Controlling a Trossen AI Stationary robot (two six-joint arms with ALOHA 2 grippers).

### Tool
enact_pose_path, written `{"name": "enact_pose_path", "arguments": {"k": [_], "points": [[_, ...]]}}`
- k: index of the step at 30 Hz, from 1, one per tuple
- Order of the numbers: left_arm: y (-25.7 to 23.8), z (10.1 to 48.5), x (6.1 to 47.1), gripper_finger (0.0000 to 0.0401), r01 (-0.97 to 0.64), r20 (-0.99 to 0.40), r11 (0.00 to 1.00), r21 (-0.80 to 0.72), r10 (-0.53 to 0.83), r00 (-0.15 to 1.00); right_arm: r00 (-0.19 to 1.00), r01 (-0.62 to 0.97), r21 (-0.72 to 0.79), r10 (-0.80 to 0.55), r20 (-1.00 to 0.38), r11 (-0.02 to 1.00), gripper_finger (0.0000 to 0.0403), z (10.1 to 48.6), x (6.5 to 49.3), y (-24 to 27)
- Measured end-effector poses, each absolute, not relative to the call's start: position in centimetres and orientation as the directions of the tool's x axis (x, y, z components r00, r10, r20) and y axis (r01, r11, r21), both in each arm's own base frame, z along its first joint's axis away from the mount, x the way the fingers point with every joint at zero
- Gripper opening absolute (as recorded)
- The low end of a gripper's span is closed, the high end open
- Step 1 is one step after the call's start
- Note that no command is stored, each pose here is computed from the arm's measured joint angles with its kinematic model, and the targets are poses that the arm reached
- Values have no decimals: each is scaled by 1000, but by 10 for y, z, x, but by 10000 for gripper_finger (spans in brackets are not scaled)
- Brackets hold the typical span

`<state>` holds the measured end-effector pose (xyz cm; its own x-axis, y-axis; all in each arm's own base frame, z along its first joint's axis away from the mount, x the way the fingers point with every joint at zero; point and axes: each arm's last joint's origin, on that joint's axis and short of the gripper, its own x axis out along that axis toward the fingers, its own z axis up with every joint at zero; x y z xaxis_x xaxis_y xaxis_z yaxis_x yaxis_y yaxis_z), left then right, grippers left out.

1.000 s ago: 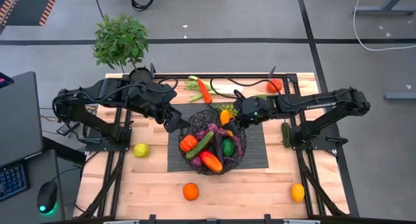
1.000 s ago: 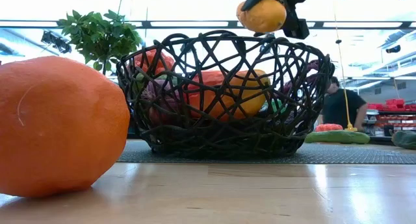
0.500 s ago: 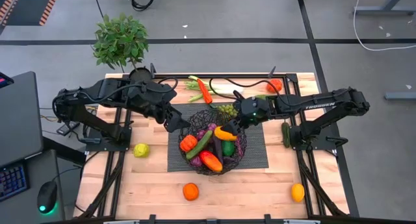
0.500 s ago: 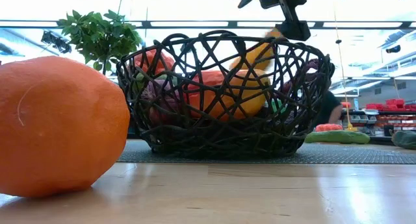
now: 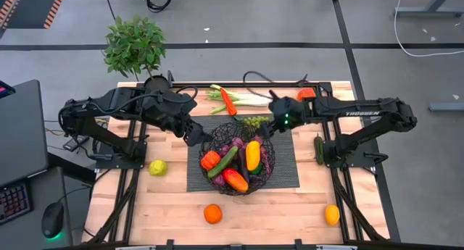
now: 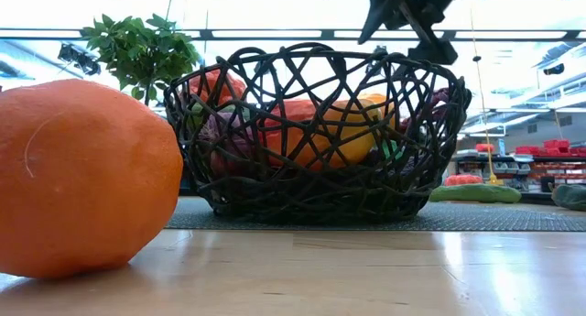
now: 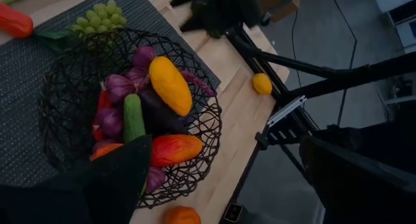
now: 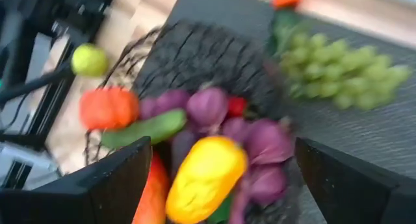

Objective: Build produce basket
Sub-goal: Put the green cucumber into the black wire basket

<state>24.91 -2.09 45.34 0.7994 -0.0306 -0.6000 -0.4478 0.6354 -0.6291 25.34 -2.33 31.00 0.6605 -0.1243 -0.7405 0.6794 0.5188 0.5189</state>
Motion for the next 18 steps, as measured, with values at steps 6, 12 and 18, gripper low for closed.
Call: {"name": "enact_pose_path", "arguments": {"k": [6, 12, 18], "points": [[-24, 452, 252, 396, -445, -605, 645, -622, -35, 795, 585, 730, 394, -213, -782, 559, 384, 304, 248, -54], [-17, 450, 256, 396, -481, -611, 609, -631, -8, 792, 357, 855, 203, -257, -898, 478, 384, 288, 220, -99], [-3, 448, 259, 396, -524, -617, 583, -620, 49, 785, 200, 881, 76, -221, -955, 468, 381, 275, 196, -139]]}}
